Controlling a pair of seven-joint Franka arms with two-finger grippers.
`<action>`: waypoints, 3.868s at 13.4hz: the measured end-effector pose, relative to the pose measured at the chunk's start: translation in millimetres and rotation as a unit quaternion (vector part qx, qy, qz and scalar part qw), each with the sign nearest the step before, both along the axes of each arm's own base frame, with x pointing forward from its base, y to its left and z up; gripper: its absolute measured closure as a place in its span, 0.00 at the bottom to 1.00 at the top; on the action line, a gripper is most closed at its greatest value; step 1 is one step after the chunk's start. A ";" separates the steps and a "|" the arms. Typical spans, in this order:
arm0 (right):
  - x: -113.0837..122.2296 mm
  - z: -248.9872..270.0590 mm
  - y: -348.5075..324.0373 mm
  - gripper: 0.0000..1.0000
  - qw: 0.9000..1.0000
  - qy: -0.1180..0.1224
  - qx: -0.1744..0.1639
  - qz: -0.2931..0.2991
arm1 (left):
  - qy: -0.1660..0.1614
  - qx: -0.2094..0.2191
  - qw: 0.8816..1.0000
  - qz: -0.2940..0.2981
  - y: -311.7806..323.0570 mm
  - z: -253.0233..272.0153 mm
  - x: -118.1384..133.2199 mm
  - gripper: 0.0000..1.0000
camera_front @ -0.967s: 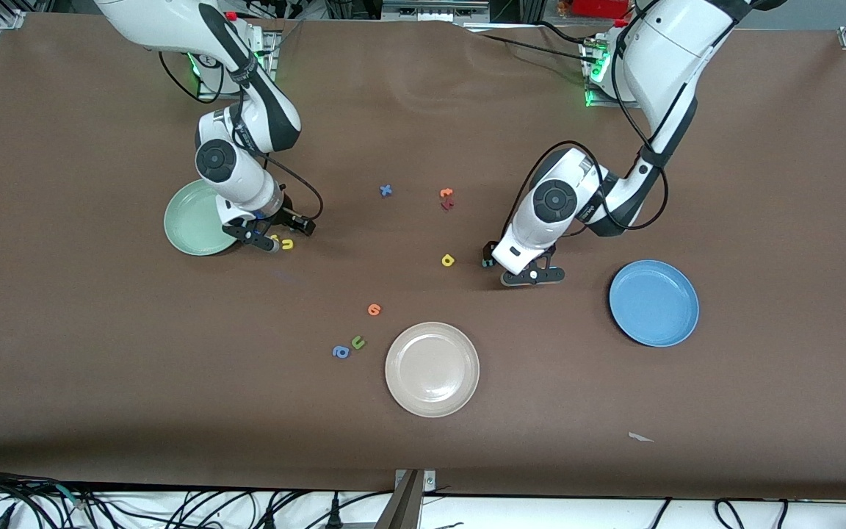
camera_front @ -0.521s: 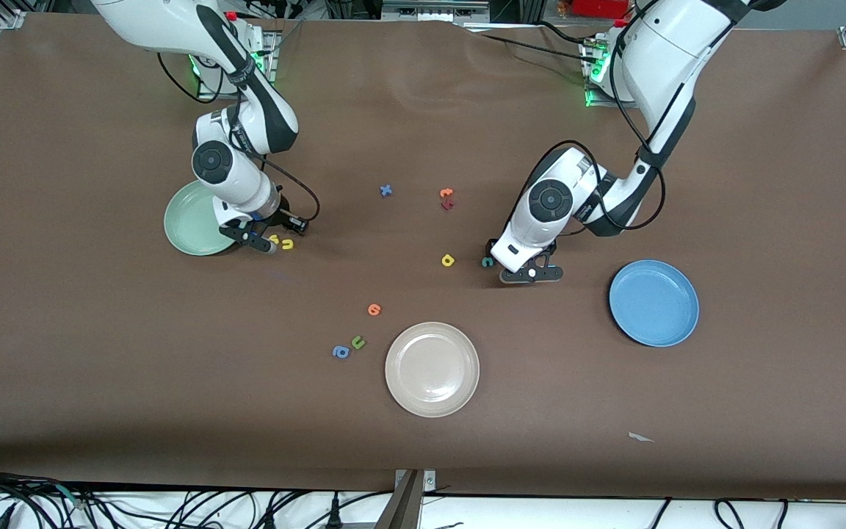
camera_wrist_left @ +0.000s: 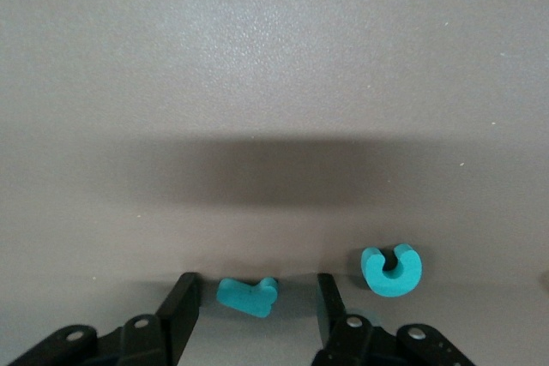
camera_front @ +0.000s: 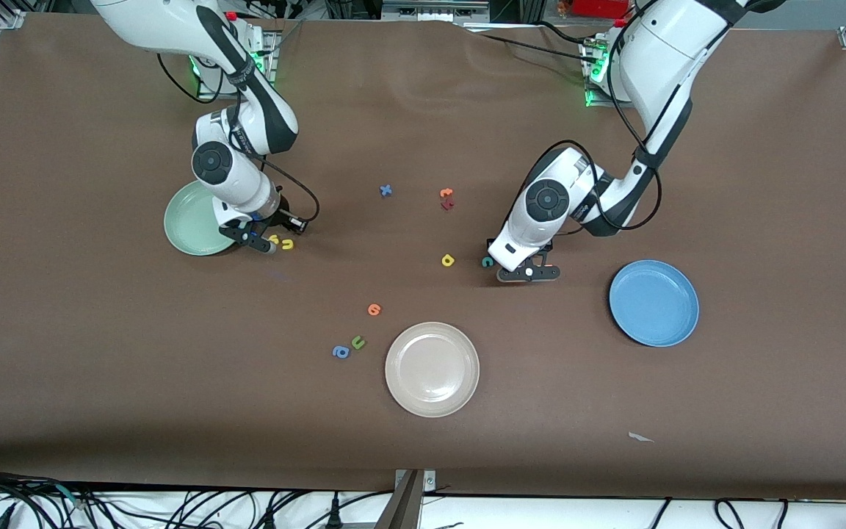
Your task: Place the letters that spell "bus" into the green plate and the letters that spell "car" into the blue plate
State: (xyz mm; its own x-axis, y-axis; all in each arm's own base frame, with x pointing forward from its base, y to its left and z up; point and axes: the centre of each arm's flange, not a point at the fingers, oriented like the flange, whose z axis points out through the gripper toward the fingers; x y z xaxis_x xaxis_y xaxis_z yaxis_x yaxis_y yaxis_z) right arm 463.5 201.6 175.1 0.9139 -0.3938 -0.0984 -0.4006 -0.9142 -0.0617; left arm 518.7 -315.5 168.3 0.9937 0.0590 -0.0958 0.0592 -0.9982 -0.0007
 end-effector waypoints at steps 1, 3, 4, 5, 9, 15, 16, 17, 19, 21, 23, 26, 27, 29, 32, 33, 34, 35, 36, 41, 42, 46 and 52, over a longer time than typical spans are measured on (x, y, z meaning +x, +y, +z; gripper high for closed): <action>0.0 0.0 0.0 0.76 1.000 0.000 0.000 0.000 | -0.001 0.000 1.000 0.000 -0.7 0.8 0.0 0.43; 0.1 0.2 0.0 0.76 1.000 0.000 0.000 0.000 | -0.001 -0.001 1.000 -0.001 -1.5 1.2 -0.2 0.47; 0.9 0.9 0.3 0.76 1.000 -0.001 0.001 0.001 | -0.001 -0.001 1.000 -0.001 -1.7 1.3 -0.2 0.47; 2.2 2.6 1.0 0.76 1.000 -0.003 0.001 0.001 | -0.001 -0.001 1.000 -0.002 -2.2 1.6 -0.3 0.49; 10.6 27.6 6.5 0.80 1.000 0.023 -0.004 0.008 | -0.002 -0.002 1.000 -0.003 -3.8 2.6 -0.3 0.58; 31.0 90.6 -20.3 0.79 0.997 0.076 -0.018 0.018 | -0.003 -0.002 1.000 -0.003 -4.5 3.2 -0.3 0.63; 32.3 91.3 -25.1 0.78 0.997 0.079 -0.018 0.018 | -0.003 -0.002 1.000 -0.003 -4.6 3.2 -0.2 0.66; 31.8 89.3 -25.2 0.75 0.996 0.081 -0.019 0.018 | -0.003 -0.002 1.000 -0.003 -4.6 3.4 -0.1 0.67; 29.5 84.0 -21.8 0.55 0.996 0.086 -0.020 0.021 | -0.003 -0.002 1.000 -0.003 -4.7 3.4 -0.1 0.68; 26.4 81.5 -11.9 0.35 0.996 0.086 -0.019 0.021 | -0.003 -0.002 1.000 -0.003 -4.7 3.4 -0.1 0.69; 21.9 76.4 7.0 0.14 0.997 0.072 -0.016 0.013 | -0.003 -0.002 1.000 -0.003 -4.7 3.5 -0.1 0.69; 15.6 49.2 17.0 0.08 0.999 0.045 -0.008 0.008 | -0.002 -0.001 1.000 -0.003 -4.1 3.7 0.4 0.69; 13.5 37.8 15.2 0.08 0.999 0.039 -0.007 0.005 | 0.006 0.007 1.000 0.000 -0.2 4.5 3.2 0.69; 9.9 19.6 13.0 0.09 0.999 0.032 -0.005 0.002 | 0.037 0.036 0.999 -0.001 19.2 15.3 20.4 0.69; 7.5 4.9 12.1 0.17 0.999 0.031 -0.005 0.000 | 0.079 0.056 0.995 -0.038 60.6 47.7 58.3 0.69; 5.9 2.3 12.9 0.17 0.999 0.034 -0.005 0.001 | 0.089 0.055 0.993 -0.051 81.6 57.0 71.6 0.69; 3.9 1.0 13.7 0.26 0.999 0.035 -0.006 0.002 | 0.094 0.050 0.992 -0.063 108.1 66.5 86.6 0.69; 2.0 -0.1 14.2 0.26 0.999 0.037 -0.006 0.003 | 0.095 0.043 0.992 -0.072 137.4 74.5 100.7 0.69; 0.1 -1.4 14.0 0.27 0.999 0.039 -0.007 0.004 | 0.094 0.033 0.992 -0.081 170.9 80.3 113.5 0.69; -7.5 -5.3 16.2 0.30 0.999 0.045 -0.008 0.009 | 0.098 0.005 0.987 -0.129 272.1 75.7 131.6 0.69; -9.1 -6.2 16.0 0.30 0.999 0.047 -0.009 0.009 | 0.099 0.011 0.986 -0.134 277.7 69.0 132.1 0.63; -10.7 -5.6 15.7 0.39 0.999 0.047 -0.009 0.009 | 0.093 0.008 0.987 -0.134 269.4 64.4 133.8 0.38; -10.4 -1.6 15.9 0.73 0.999 0.044 -0.008 0.010 | 0.059 -0.050 0.997 -0.001 121.8 81.7 117.3 0.00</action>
State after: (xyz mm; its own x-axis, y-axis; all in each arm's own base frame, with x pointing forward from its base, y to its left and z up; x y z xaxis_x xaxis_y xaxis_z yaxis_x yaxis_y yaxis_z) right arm 453.0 217.5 173.5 0.9095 -0.3783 -0.1725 -0.3859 -0.9225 -0.0117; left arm 636.0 -193.8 250.0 0.9751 0.0409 -0.2178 0.0622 -0.9938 0.0920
